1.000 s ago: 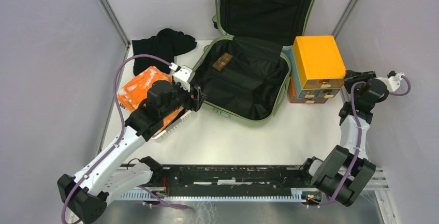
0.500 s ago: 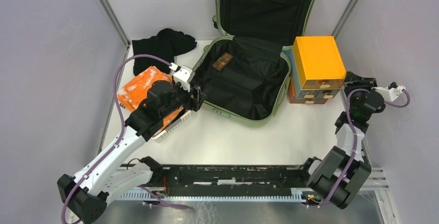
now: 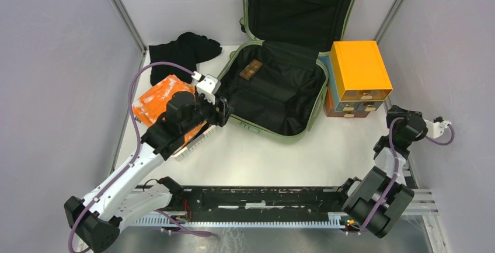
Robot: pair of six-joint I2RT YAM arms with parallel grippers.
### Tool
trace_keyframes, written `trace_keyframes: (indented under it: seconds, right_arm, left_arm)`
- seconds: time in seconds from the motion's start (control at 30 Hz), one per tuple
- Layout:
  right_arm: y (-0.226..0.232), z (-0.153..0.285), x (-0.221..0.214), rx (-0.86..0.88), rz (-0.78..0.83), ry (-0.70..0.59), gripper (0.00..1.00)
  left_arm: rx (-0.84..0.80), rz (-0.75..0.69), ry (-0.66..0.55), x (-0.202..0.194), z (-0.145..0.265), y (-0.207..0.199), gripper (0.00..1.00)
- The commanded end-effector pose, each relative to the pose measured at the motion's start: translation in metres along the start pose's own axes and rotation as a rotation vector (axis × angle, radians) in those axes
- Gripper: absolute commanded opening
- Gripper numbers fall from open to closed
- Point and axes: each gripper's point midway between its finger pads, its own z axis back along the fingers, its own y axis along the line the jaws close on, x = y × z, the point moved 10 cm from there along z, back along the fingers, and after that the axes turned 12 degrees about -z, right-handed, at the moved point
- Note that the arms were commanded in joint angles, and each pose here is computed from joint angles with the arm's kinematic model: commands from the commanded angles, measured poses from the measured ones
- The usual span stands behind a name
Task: Open, take out, and arrange the luggage
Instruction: Adjust the storage box at the center of the board.
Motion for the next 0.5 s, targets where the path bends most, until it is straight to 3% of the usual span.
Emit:
trace_keyframes:
  seconds: [0.0, 0.47]
  right_arm:
    - [0.01, -0.021, 0.01, -0.022, 0.077, -0.011, 0.24]
    - [0.0, -0.052, -0.027, 0.143, 0.242, 0.325, 0.21]
  left_arm:
    - [0.002, -0.028, -0.057, 0.009, 0.003, 0.0, 0.71]
    - [0.001, -0.031, -0.039, 0.006, 0.0, 0.0, 0.71]
